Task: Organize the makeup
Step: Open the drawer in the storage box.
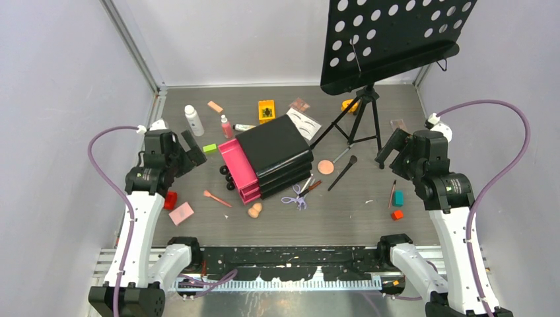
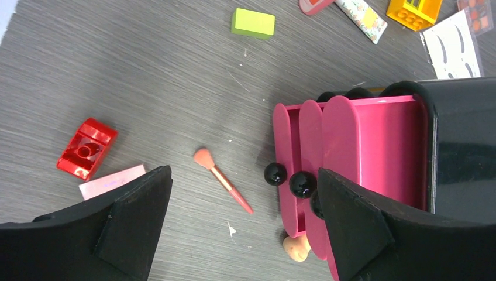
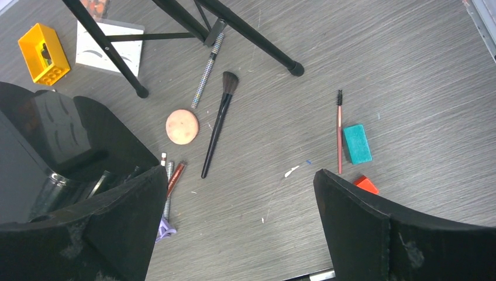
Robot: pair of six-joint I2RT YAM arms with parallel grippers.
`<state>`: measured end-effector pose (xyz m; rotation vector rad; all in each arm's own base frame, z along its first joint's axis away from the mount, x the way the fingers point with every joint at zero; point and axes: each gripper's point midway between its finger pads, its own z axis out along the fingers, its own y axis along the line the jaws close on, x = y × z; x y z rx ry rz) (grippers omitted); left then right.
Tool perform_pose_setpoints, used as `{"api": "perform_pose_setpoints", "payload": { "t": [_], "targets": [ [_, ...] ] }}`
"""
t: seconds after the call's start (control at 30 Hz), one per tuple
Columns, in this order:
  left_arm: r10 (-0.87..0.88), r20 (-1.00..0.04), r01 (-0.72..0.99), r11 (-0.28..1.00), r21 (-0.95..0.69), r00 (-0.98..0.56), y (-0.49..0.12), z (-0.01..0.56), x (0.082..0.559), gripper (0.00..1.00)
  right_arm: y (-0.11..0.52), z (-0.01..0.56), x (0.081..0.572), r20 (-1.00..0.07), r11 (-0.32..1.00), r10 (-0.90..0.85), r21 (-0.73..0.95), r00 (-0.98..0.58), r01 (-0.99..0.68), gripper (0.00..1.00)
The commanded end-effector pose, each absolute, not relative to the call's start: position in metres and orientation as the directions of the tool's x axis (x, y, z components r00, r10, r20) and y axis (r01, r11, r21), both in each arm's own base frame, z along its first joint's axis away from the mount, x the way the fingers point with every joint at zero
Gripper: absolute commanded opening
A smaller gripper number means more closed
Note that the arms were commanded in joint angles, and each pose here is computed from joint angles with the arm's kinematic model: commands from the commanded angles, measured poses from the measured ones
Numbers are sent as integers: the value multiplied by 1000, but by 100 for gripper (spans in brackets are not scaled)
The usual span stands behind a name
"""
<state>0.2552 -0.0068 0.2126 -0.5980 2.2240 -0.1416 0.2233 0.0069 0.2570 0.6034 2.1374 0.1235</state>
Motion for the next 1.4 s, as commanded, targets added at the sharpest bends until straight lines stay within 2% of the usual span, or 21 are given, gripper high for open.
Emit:
{"api": "perform_pose_setpoints", "payload": {
  "t": [0.0, 0.1, 0.33, 0.57, 0.77, 1.0, 1.37],
  "targets": [
    [-463, -720, -281, 886, -367, -518, -20, 227, 270, 96, 6, 264, 225, -758, 884, 450, 303, -473, 355, 99],
    [-471, -700, -228, 880, -417, -538, -34, 231, 270, 92, 7, 263, 225, -756, 888, 444, 298, -481, 352, 99],
    [-509, -684, -191, 852, -488, -523, -48, 241, 271, 92, 8, 261, 227, -750, 889, 443, 296, -492, 349, 99],
    [-502, -657, -205, 854, -478, -562, -68, 215, 267, 92, 19, 255, 232, -721, 885, 461, 332, -518, 326, 98],
    [-488, -659, -195, 861, -469, -573, -83, 209, 276, 84, 47, 254, 238, -682, 891, 444, 405, -580, 205, 92],
    [-456, -663, -207, 883, -421, -594, -88, 197, 279, 82, 81, 253, 244, -638, 853, 450, 514, -625, 90, 92],
    [-430, -662, -210, 897, -388, -614, -98, 184, 284, 73, 111, 240, 245, -656, 889, 366, 456, -660, 39, 92]
  ]
}}
